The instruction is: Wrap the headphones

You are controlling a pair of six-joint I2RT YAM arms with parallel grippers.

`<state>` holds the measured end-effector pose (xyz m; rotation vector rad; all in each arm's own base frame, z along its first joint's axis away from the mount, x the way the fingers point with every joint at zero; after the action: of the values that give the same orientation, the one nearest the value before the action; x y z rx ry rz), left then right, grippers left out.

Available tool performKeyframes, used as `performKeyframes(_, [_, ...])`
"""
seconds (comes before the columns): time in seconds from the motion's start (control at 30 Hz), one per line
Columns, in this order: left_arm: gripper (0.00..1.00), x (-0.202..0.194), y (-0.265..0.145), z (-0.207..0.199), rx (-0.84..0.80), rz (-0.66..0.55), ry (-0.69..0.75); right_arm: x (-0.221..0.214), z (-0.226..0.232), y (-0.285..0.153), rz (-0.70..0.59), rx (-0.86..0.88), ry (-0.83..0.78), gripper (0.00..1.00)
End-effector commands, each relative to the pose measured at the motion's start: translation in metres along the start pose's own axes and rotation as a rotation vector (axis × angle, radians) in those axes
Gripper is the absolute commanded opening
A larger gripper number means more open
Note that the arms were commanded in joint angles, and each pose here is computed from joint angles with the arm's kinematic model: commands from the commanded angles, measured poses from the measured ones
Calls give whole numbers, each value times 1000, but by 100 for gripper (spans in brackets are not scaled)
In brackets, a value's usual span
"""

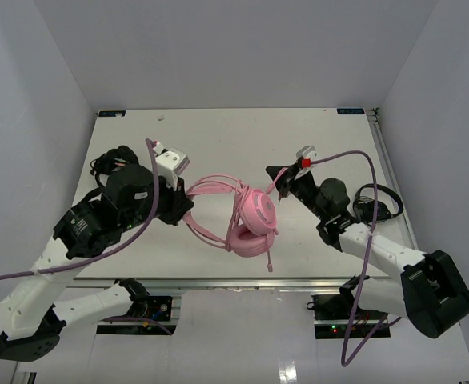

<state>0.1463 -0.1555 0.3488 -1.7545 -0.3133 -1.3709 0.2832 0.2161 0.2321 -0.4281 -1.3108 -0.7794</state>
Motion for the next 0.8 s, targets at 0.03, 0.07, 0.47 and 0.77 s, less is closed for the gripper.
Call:
performKeyframes(0.03, [0, -21, 24, -10, -113, 95, 150, 16, -3, 7, 271, -7, 8, 8])
performKeyframes(0.07, [0, -26, 32, -8, -103, 122, 166, 18, -1, 8, 307, 3, 8, 8])
performKeyframes(0.47, [0, -50, 98, 31, 218, 324, 311, 43, 3, 12, 660, -31, 16, 8])
performKeyframes(0.77, [0, -61, 128, 48, 379, 344, 346, 57, 14, 15, 792, 5, 72, 8])
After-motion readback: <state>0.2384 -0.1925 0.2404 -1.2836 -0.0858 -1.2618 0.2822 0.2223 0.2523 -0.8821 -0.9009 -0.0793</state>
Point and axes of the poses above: each gripper's point midway between its finger pads, its own y axis out along the fingers, its own z axis along the line the jaws close on, x = y × z, the point moved 4 cm from there along -y, back along the fingers, and after that the axes turned 10 degrees about y, right-handed, at the moved point
